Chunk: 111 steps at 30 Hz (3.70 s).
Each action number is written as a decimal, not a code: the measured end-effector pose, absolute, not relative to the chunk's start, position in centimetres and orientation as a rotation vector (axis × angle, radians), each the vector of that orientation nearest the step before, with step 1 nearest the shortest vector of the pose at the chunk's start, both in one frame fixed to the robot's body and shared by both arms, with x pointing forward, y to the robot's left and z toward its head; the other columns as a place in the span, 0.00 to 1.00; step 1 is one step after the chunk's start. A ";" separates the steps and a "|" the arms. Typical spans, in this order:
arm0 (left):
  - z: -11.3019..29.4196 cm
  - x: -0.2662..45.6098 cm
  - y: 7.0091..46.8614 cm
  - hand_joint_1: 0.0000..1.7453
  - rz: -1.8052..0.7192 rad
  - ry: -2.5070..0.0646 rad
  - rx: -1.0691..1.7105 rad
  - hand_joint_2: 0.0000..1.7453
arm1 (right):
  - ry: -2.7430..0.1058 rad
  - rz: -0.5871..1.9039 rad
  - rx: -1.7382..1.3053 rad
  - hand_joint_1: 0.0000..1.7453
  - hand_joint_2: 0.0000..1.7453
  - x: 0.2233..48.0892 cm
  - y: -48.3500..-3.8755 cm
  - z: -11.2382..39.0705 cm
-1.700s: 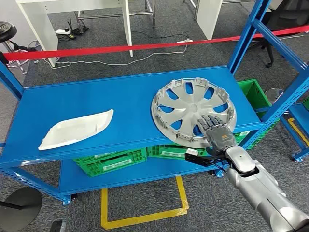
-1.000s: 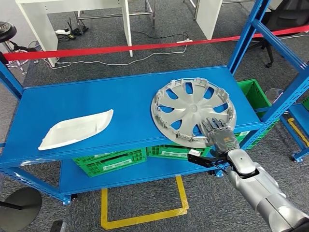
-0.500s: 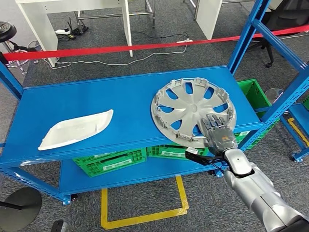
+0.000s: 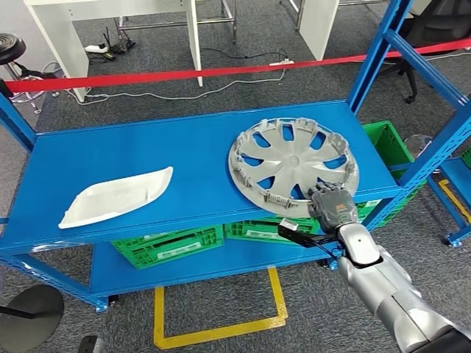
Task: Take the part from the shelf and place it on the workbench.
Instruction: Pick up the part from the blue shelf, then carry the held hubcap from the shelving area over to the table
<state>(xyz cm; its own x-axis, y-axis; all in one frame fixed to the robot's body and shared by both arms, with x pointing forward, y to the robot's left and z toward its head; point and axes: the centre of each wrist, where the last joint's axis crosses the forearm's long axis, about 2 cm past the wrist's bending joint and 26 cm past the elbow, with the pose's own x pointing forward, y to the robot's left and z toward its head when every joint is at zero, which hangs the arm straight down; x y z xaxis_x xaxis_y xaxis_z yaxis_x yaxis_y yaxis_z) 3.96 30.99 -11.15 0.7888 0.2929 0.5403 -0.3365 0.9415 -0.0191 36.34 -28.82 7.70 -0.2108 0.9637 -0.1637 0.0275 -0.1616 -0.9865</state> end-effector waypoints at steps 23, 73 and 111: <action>-9.8 -3.6 26.5 0.00 0.255 -0.580 0.002 1.00 | -1.547 1.250 -1.424 1.00 1.00 26.4 -30.8 9.2; -9.8 -0.6 27.3 0.00 0.120 -0.683 0.115 1.00 | -2.098 1.105 -1.070 1.00 1.00 17.0 -27.1 15.2; -10.9 4.0 27.6 0.00 -0.288 -0.774 0.156 1.00 | -2.180 1.061 -1.045 1.00 1.00 11.9 -27.2 16.3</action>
